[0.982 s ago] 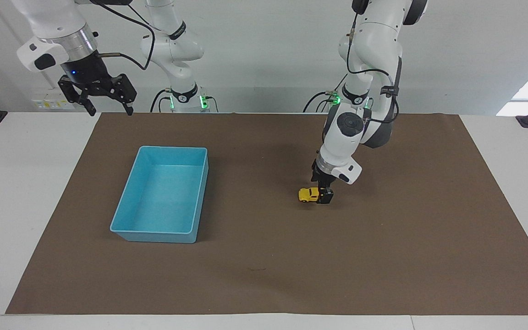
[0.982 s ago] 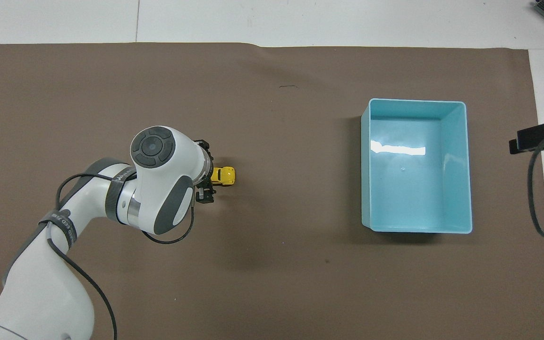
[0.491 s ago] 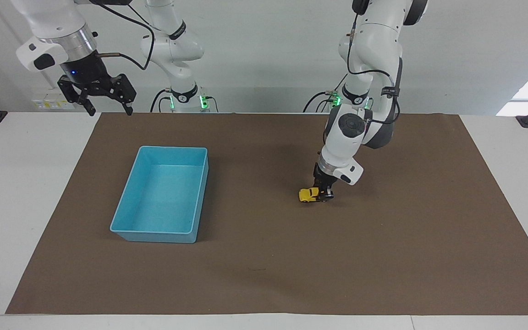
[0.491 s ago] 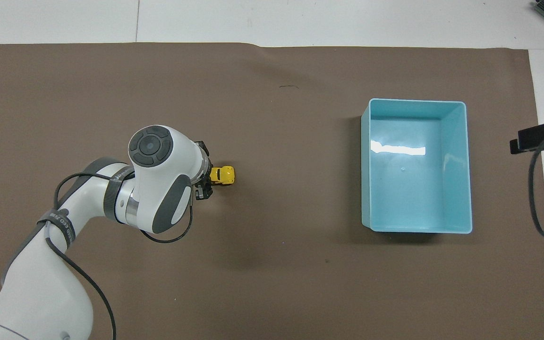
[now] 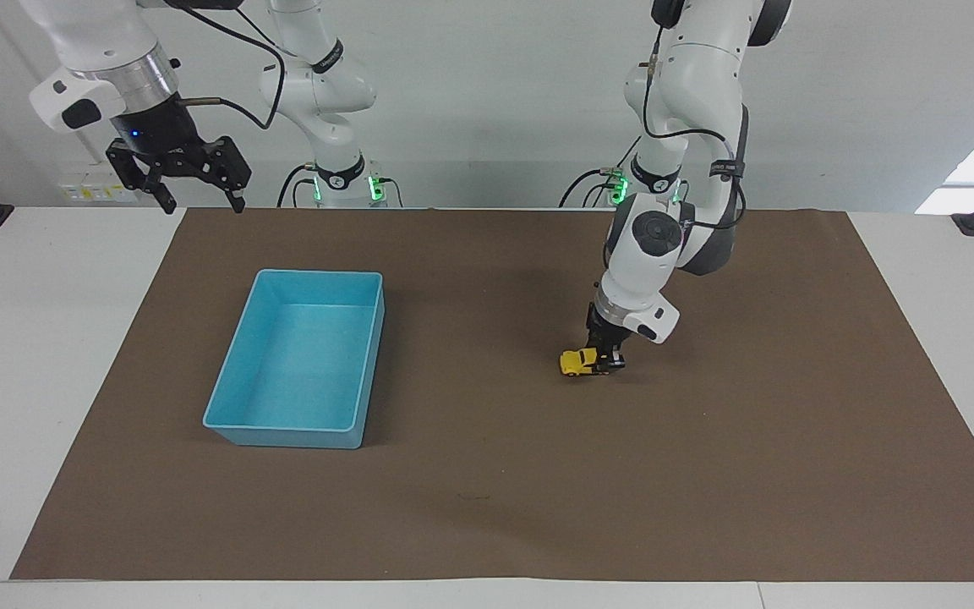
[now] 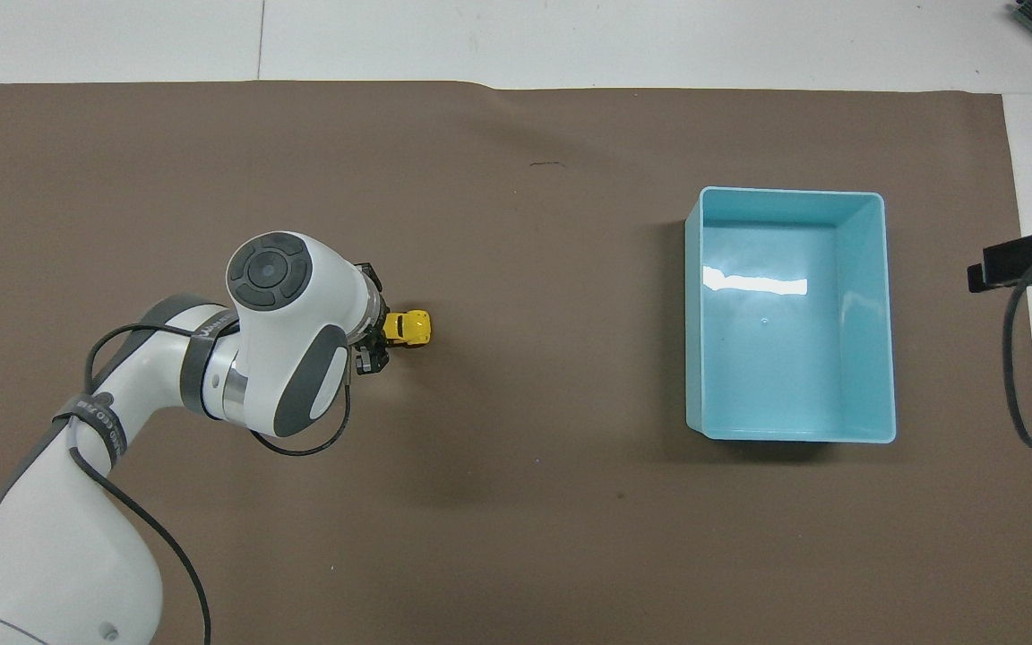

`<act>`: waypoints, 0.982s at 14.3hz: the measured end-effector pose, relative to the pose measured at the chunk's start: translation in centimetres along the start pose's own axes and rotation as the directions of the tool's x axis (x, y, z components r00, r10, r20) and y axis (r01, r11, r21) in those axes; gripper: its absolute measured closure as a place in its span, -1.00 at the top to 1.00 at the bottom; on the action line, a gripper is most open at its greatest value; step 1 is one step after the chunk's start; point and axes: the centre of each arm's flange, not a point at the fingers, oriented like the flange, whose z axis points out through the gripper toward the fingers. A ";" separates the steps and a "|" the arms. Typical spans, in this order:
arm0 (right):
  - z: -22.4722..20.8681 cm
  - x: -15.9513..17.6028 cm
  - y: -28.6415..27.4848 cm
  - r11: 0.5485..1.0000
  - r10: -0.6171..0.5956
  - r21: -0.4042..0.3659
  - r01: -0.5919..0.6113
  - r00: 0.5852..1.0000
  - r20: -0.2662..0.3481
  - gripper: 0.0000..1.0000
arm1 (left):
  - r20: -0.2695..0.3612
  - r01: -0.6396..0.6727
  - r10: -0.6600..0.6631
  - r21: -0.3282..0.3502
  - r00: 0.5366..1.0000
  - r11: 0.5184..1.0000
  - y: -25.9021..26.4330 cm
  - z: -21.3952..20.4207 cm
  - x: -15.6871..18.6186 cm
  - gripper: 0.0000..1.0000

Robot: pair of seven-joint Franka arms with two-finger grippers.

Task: Wind up and store yellow beetle car
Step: 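Drag the car backward along the table with the left gripper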

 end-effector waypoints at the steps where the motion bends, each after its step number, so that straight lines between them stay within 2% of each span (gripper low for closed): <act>1: 0.0 0.0 0.0 1.000 0.000 0.000 0.000 1.000 0.000 1.00 | -0.001 0.007 -0.007 0.000 1.000 1.000 0.4 -0.1 0.9 -0.10; 10: 0.0 0.0 0.0 1.000 0.000 0.000 0.000 1.000 0.000 1.00 | -0.017 -0.011 0.011 0.010 1.000 1.000 2.7 -0.7 8.1 -0.10; 14: 0.0 0.0 0.0 1.000 0.000 0.000 0.000 1.000 0.000 1.00 | -0.020 -0.010 0.010 0.011 1.000 1.000 3.0 -0.8 9.2 -0.10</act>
